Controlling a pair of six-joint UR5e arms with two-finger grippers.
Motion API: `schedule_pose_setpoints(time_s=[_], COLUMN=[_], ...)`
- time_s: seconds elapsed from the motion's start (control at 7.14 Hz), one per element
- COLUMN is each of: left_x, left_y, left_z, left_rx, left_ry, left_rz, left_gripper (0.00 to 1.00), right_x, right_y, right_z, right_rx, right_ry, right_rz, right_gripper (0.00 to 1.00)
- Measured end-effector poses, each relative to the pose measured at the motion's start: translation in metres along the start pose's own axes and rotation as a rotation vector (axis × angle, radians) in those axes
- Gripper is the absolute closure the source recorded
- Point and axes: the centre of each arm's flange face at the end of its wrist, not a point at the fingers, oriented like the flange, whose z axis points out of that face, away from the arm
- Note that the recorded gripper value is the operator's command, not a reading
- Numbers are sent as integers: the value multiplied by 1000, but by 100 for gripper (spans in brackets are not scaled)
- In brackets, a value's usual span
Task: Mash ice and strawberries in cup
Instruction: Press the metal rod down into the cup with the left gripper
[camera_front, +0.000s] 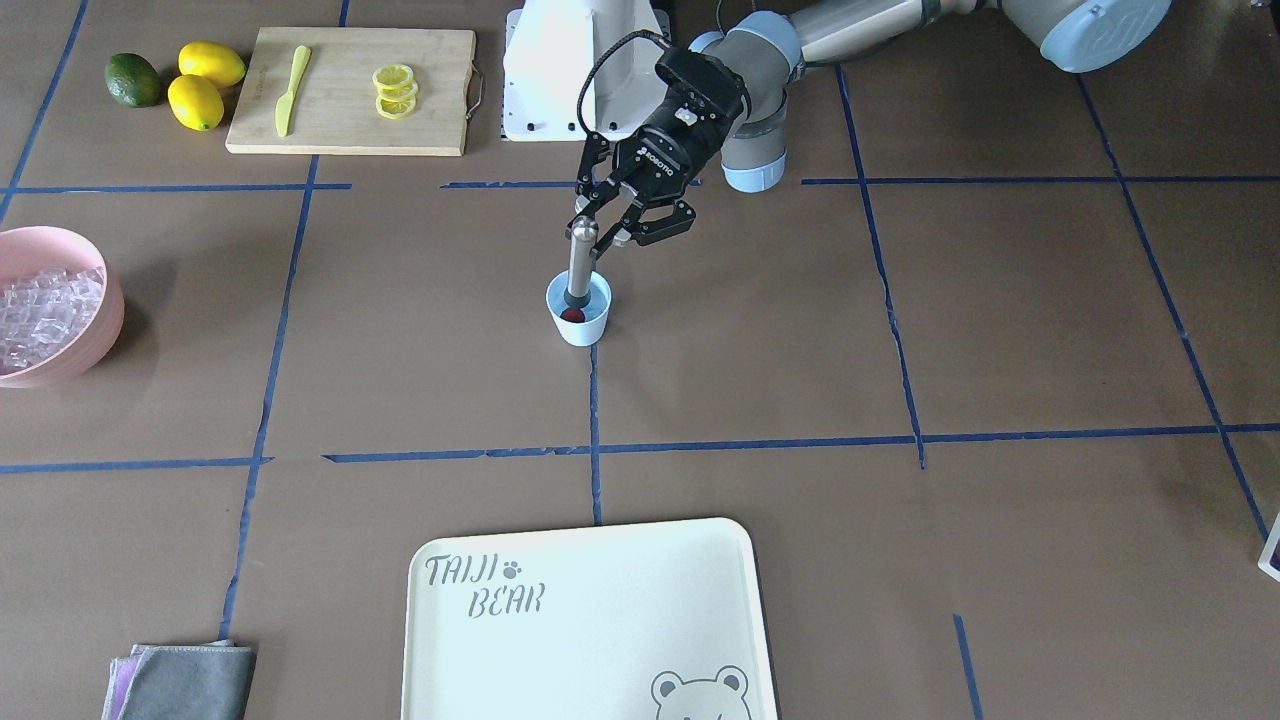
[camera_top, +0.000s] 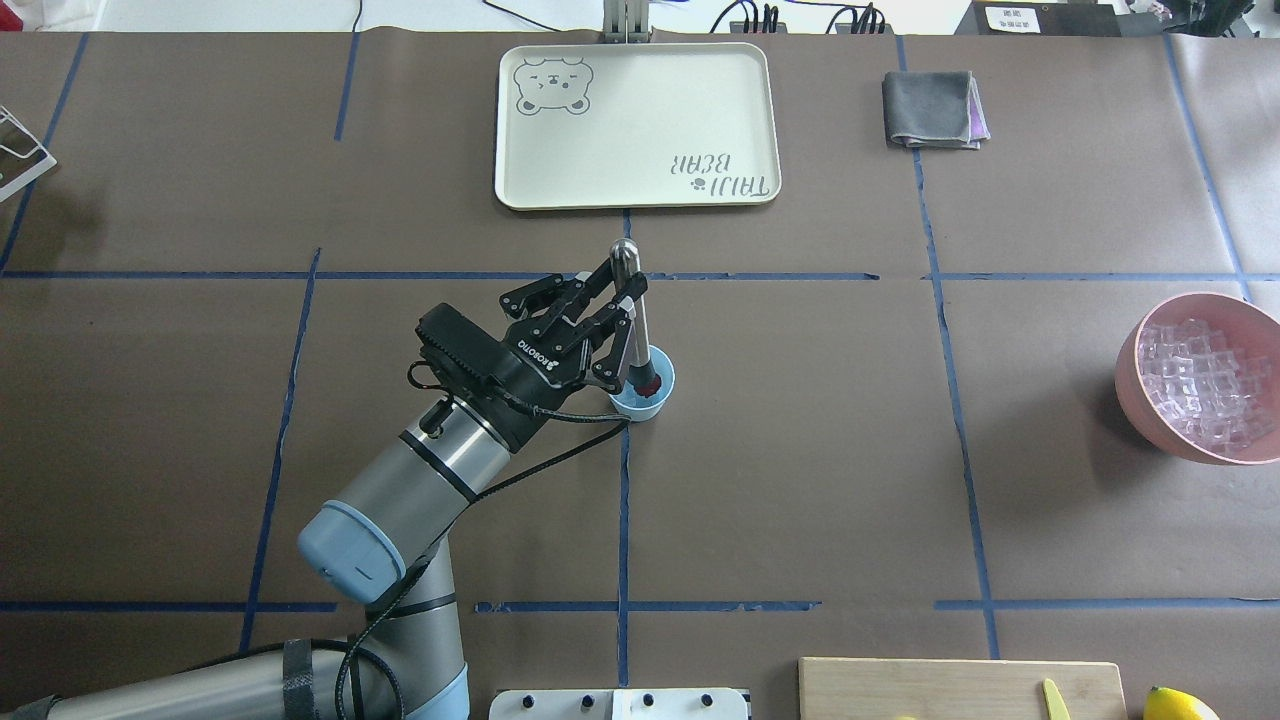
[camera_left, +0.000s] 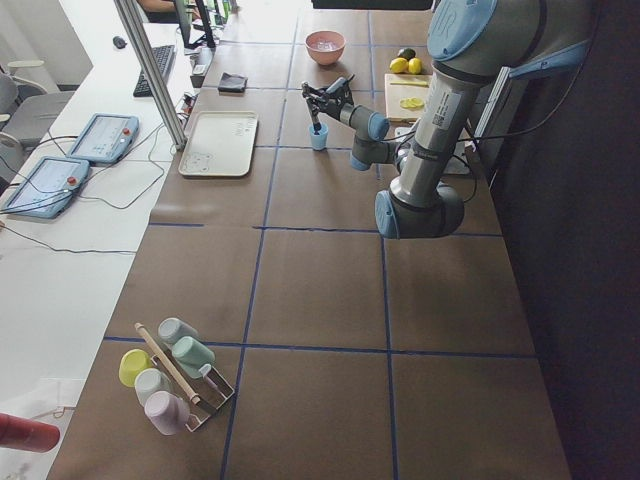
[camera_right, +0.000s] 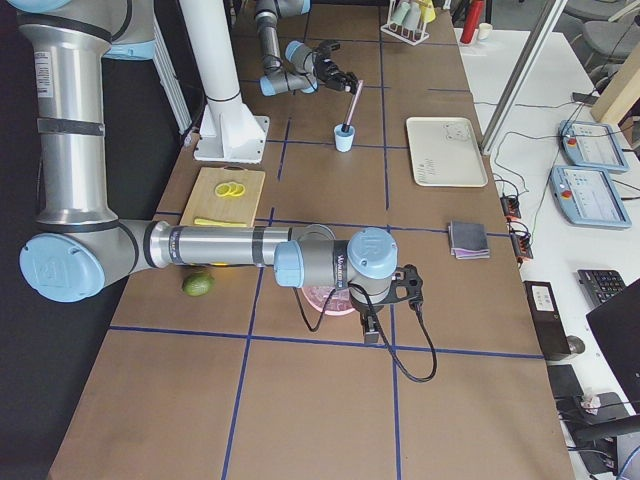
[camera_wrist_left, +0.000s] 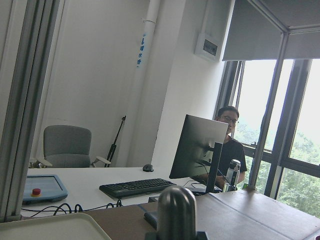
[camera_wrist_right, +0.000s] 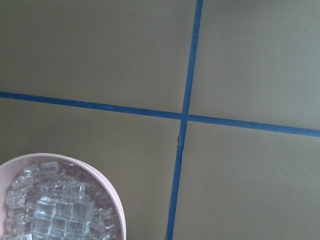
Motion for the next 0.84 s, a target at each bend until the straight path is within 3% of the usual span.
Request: schedule_pose_setpoints(time_s=[0.84], left_x=[-8], left_y=[20], left_z=[2], left_rx=[-31], left_ry=[-20], left_rz=[22], left_gripper=[100], right_x=[1], right_y=[0], right_z=[0], right_rx=[-1], right_ry=[2], right_rz=[-1], right_gripper=[0])
